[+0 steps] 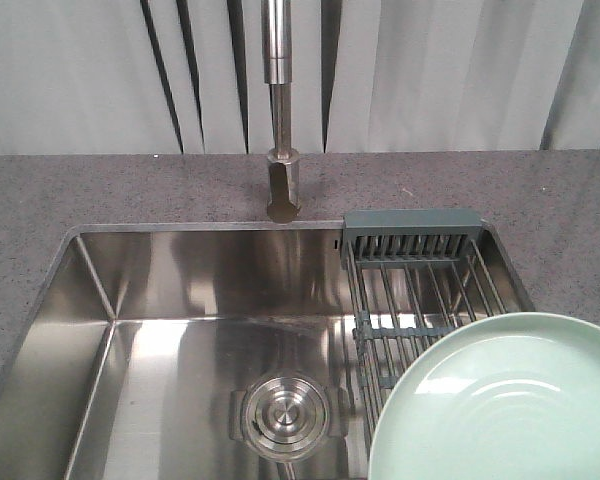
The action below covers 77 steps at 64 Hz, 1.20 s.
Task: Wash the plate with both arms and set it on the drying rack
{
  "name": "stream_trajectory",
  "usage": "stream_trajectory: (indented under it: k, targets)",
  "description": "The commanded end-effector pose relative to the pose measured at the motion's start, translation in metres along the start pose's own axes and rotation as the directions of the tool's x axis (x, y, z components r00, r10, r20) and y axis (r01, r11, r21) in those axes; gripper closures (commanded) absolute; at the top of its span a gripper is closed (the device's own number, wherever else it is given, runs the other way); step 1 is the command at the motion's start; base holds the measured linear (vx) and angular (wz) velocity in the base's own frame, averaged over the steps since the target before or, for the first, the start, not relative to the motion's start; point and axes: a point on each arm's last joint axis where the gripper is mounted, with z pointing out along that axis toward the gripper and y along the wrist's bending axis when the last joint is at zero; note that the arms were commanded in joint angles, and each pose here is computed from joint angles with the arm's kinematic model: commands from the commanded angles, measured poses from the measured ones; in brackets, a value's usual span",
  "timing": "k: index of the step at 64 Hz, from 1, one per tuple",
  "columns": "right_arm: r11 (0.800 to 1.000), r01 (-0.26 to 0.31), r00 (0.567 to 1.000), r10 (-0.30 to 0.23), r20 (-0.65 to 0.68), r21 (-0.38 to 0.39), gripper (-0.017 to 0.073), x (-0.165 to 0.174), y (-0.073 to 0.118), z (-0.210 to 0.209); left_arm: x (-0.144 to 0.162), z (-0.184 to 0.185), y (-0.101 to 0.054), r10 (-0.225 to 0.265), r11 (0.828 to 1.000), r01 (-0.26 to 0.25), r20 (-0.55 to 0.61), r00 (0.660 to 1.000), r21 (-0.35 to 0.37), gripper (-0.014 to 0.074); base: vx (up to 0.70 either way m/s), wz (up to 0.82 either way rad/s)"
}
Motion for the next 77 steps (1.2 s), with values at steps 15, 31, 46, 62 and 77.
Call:
stream_trajectory:
  k: [15,31,46,62,77]
  targets:
    - [1.000,-0.004,0.996,0.004,0.085,-0.003,0.0561,-0.0126,0.0016,-0.0028,-0.0153,-0.0037,-0.0012,-0.010,1.000,0.009,0.112,0.994,0.011,0.0600,0.00,0.00]
    - [1.000,-0.004,0.996,0.004,0.085,-0.003,0.0561,-0.0126,0.0016,-0.0028,-0.0153,-0.0037,-0.0012,-0.010,1.000,0.009,0.112,0.994,0.011,0.0600,0.00,0.00]
    - [1.000,-0.004,0.996,0.004,0.085,-0.003,0.0561,-0.0126,0.0016,-0.0028,-0.0153,-0.0037,-0.0012,-0.010,1.000,0.009,0.112,0.994,0.011,0.0600,0.00,0.00]
    - [1.000,-0.004,0.996,0.004,0.085,-0.003,0.0561,-0.0126,0.0016,-0.0028,-0.0153,-0.0037,-0.0012,-0.010,1.000,0.009,0.112,0.994,0.011,0.0600,0.00,0.00]
    - [1.000,-0.004,0.996,0.004,0.085,-0.003,0.0561,-0.0126,0.0016,-0.0028,-0.0153,-0.0037,-0.0012,-0.010,1.000,0.009,0.112,0.994,0.011,0.0600,0.00,0.00]
